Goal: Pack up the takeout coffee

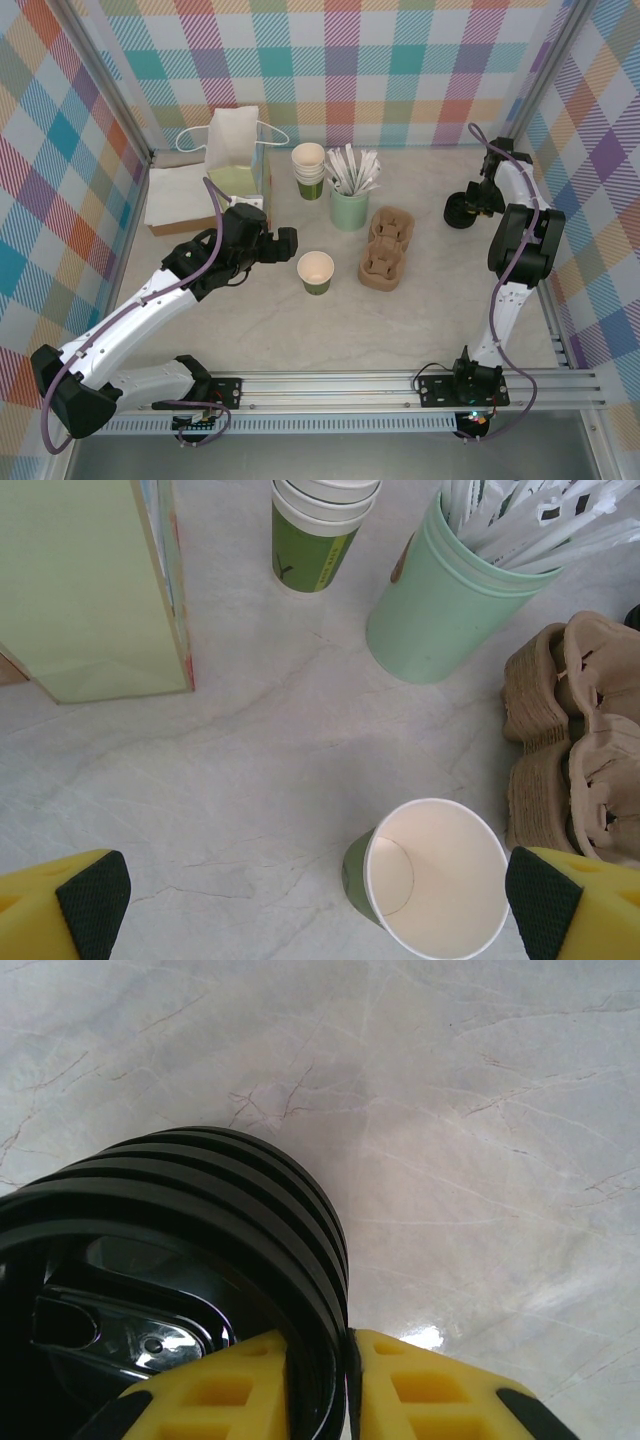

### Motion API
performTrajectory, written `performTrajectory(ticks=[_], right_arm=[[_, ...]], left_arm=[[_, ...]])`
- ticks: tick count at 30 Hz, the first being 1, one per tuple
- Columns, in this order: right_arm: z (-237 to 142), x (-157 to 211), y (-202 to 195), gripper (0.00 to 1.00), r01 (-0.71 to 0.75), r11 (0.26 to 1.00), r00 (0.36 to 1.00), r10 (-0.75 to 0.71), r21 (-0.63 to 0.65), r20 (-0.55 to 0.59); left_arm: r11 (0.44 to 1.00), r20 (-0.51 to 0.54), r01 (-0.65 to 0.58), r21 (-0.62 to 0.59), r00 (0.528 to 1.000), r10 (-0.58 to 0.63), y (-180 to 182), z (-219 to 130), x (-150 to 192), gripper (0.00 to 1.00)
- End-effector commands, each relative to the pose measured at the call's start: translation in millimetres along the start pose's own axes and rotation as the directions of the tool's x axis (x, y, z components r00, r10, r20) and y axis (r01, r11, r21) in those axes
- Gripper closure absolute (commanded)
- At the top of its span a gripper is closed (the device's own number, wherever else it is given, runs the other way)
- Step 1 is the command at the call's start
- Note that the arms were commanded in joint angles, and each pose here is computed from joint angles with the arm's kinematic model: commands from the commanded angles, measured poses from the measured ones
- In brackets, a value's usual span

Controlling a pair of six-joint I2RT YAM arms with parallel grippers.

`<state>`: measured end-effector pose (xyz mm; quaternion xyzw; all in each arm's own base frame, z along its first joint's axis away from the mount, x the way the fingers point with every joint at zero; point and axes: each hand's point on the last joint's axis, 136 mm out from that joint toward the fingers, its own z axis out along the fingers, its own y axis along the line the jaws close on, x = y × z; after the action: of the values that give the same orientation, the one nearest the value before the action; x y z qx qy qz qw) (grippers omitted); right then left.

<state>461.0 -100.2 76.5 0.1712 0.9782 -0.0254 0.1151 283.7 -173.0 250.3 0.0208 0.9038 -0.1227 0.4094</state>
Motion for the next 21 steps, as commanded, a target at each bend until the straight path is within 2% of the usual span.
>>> performTrajectory(ticks=[1, 10, 21], right_arm=[[-15.2, -5.5, -1.9, 0.77, 0.018, 1.0, 1.0, -0.018, -0.007, 0.016], [-14.3, -5.5, -1.1, 0.77, 0.028, 1.0, 1.0, -0.028, -0.01, 0.012], [-13.9, -4.5, -1.3, 0.82, 0.031, 0.999, 0.999, -0.031, -0.009, 0.006]], left_arm=[[1.0, 0.007, -0.01, -0.009, 1.0, 0.01, 4.0, -5.8, -3.1, 0.02], [1.0, 0.005, -0.01, -0.008, 1.0, 0.01, 3.3, -4.8, -3.0, 0.01], [1.0, 0.005, -0.009, -0.009, 1.0, 0.009, 3.5, -5.2, -3.2, 0.01]])
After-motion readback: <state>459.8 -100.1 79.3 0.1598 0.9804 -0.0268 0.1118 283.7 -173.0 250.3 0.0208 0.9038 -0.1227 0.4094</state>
